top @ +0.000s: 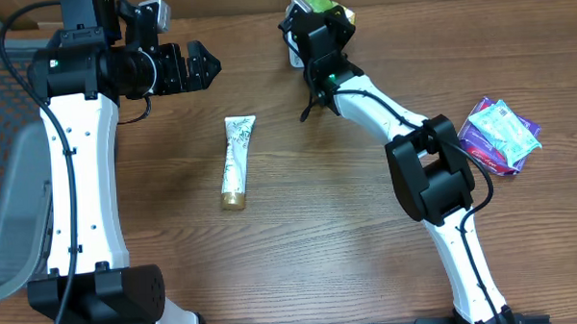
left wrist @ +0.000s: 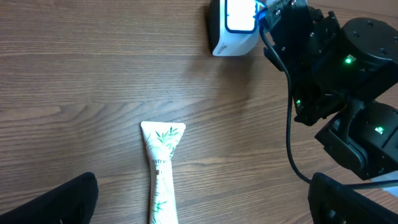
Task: Scan the item barcode
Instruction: 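Hold the green juice box's barcode up to the white scanner, then lower the juice box beside the purple pack at right and release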
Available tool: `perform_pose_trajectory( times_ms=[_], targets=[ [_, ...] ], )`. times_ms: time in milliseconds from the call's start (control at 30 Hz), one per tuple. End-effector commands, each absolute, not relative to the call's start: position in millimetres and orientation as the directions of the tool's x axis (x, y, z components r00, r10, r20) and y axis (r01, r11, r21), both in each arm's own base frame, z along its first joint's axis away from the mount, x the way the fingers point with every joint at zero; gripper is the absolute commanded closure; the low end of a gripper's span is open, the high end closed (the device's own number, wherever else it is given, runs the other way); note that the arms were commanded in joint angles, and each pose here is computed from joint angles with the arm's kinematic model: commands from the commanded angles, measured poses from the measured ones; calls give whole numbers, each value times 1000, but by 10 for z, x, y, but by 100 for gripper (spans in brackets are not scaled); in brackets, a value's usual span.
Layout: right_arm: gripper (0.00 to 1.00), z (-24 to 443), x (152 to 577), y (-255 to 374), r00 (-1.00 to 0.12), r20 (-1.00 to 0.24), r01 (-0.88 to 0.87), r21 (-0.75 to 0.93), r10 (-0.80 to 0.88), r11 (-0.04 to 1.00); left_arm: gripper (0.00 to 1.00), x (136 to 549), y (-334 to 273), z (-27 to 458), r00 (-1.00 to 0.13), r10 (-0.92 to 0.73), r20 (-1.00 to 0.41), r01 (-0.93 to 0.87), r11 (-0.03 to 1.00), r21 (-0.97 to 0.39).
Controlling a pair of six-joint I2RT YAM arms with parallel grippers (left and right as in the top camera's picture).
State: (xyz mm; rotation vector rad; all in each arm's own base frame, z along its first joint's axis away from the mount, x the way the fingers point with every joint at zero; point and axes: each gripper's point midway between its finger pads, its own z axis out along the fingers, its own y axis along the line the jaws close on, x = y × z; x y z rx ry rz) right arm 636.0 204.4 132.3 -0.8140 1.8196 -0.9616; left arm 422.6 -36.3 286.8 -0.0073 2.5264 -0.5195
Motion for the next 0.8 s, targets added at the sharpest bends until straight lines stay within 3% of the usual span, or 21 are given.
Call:
perform_pose_trajectory(
  times_ms=[0, 600, 767],
  targets=[
    [96, 1568, 6432, 1967, -372, -452, -75, -856, -811, 511, 0, 4231, -391, 2861, -848, -112, -518, 103, 923, -369],
    [96, 1583, 6373, 1990, -392, -437, -71, -863, -809, 500, 0, 4231, -398, 2861, -848, -111, -518, 105, 923, -369],
    [96, 1862, 6189, 2080, -403, -516, -70, -806, -756, 587, 0, 4231, -395, 2861, -848, -112, -518, 104, 923, -369]
  ],
)
